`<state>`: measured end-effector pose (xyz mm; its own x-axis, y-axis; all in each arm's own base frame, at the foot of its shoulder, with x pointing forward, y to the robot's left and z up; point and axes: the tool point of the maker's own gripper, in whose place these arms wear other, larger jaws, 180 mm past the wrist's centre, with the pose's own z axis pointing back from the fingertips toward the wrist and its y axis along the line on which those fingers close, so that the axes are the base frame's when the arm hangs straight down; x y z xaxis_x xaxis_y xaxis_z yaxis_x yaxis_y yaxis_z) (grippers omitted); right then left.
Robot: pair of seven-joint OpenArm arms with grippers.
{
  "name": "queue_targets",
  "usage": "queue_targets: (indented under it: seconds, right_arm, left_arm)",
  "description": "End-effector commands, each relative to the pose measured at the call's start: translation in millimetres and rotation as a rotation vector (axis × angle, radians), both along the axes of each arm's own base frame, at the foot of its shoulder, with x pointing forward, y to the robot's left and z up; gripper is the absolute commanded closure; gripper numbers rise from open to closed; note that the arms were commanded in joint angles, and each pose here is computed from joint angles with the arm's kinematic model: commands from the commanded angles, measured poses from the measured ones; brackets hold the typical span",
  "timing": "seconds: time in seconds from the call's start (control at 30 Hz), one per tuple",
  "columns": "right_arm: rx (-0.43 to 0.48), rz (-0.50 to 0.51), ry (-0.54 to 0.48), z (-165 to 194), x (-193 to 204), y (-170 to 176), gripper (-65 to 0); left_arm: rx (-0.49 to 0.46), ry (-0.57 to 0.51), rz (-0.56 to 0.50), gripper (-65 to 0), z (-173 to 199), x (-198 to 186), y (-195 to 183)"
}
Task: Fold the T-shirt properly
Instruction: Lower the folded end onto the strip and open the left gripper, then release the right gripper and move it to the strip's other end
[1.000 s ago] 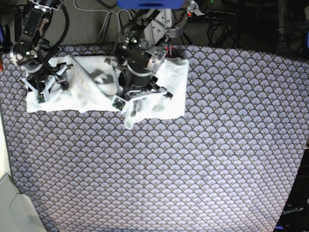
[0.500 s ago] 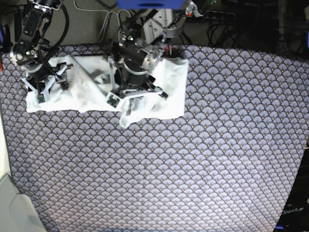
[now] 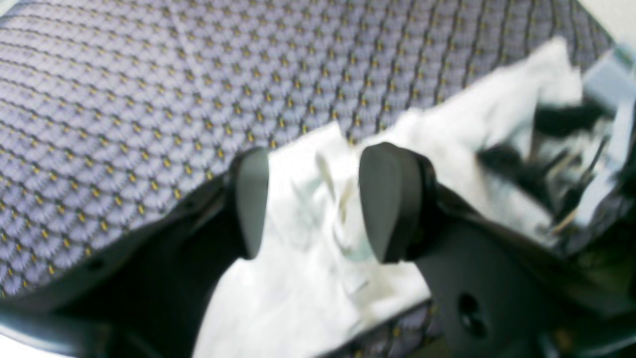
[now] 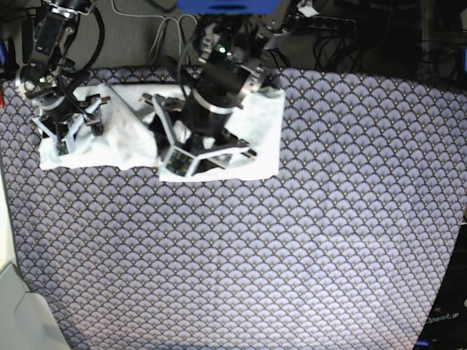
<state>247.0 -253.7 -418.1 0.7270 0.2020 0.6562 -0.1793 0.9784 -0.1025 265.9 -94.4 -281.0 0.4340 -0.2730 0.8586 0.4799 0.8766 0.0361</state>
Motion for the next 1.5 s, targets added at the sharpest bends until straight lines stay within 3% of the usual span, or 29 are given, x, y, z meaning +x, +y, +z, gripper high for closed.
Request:
queue_targets:
  seconds: [0.0, 0.23, 0.33, 0.5, 0.67, 1.0, 1.3, 1.47]
  right_arm:
    - [-0.03, -0.004, -0.014, 8, 4, -9, -36.8]
    - [-0.072, 0.005, -0.043, 23, 9, -19, -36.9]
    - [-0.125, 0.017, -0.067, 42, 13, -23, -37.0]
    - [-0.237, 0.017, -0.069, 77, 19, -35, -42.2]
    - [-0.274, -0.052, -0.046, 89, 20, -56, -44.7]
    - [-0.195, -0.157, 0.1, 54, 20, -85, -44.8]
    - [-0.177, -0.159, 0.107, 49, 20, -83, -44.8]
    - [-0.13, -0.19, 0.172, 26, 15, -93, -44.8]
  left_arm:
    - [-0.02, -0.04, 0.035, -32.5, 10, 8, 7]
    - [0.113, 0.046, 0.249, -32.8, -35, 14, 109]
    - [0.146, 0.068, 0.292, -32.9, -46, 14, 130]
    - [0.081, 0.133, 0.279, -33.8, -56, 9, 137]
    - [-0.058, 0.203, 0.336, -46.4, -58, 14, 154]
    - [-0.087, 0.234, 0.324, -48.4, -60, 12, 170]
    - [-0.085, 0.233, 0.324, -48.2, -60, 11, 170]
    - [-0.072, 0.228, 0.322, -48.4, -60, 12, 174]
